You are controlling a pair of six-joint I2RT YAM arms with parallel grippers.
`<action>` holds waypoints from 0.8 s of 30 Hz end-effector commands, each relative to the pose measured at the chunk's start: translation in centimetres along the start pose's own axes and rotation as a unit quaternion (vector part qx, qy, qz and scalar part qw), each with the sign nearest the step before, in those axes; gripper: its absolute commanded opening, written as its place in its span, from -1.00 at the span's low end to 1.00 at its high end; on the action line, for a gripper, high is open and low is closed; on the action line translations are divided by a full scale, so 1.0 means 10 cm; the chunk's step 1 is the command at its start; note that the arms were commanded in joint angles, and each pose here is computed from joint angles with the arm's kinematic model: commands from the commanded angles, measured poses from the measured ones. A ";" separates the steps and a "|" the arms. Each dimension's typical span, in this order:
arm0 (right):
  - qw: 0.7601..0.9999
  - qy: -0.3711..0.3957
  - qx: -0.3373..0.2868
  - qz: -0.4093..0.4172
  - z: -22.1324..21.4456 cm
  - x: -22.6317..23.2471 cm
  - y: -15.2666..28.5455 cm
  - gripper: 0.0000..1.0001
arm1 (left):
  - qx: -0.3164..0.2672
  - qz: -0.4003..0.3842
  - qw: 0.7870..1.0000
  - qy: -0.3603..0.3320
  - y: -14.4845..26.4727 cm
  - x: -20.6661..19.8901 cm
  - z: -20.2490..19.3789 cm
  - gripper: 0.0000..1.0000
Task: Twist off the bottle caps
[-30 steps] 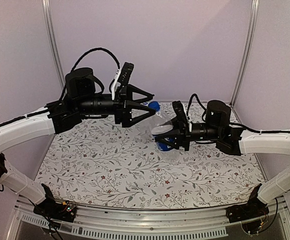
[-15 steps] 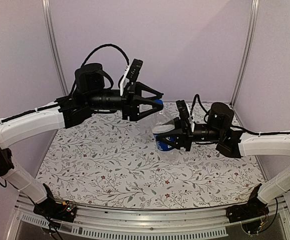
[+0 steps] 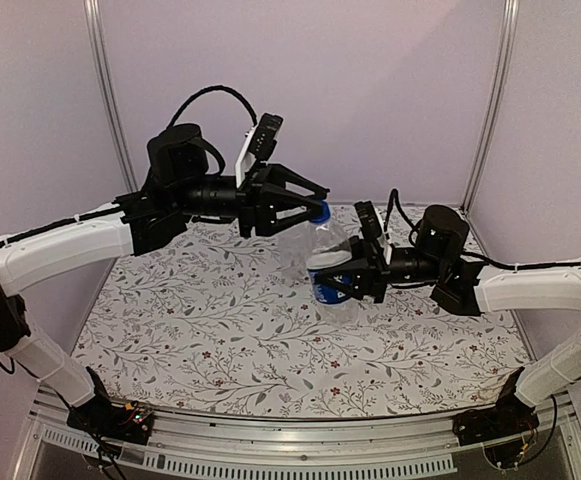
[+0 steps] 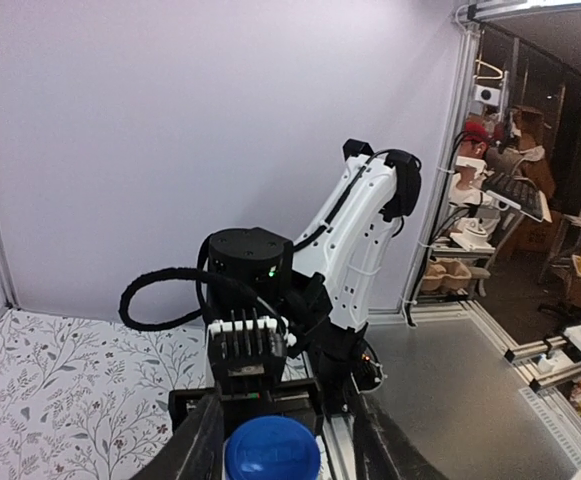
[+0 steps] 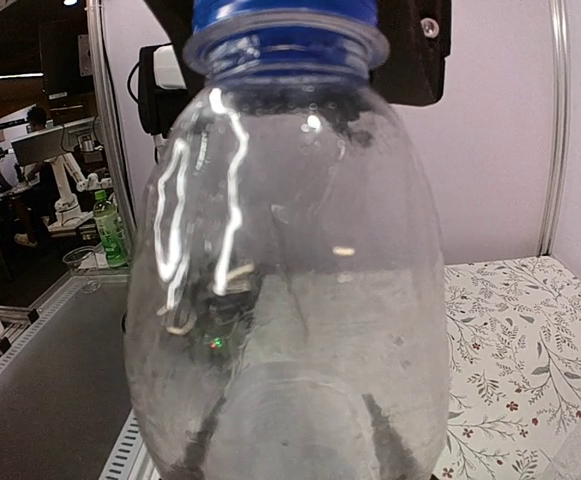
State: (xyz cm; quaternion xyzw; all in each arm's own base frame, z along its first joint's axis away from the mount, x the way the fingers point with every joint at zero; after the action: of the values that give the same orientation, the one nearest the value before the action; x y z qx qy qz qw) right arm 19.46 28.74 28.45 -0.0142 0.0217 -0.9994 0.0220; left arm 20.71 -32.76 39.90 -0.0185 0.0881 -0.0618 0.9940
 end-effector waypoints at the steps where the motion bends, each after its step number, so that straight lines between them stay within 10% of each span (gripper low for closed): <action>1: 1.000 0.000 -0.003 0.017 -0.03 0.00 -0.01 -0.31 | -0.007 -0.017 1.000 0.007 0.01 0.05 0.00 -0.20; 24: 1.000 -0.007 -0.001 0.028 -0.07 -0.01 -0.02 -0.33 | 0.004 -0.026 0.999 0.031 -0.04 0.11 -0.13 -0.48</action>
State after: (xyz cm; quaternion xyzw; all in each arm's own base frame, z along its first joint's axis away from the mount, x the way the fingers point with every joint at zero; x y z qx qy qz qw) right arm 19.29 29.00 27.90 -0.0240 0.0187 -0.9982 0.0509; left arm 21.18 -33.43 38.71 -0.0118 0.1204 -0.0888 0.9887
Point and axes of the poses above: each gripper's point midway between its finger pads, its own y axis back along the fingers, its own x axis along the line the jaws close on, z = x × y, the point moved 9 cm from there along y, back along the fingers, and after that the axes turned 3 degrees about y, right-handed, at the moved point
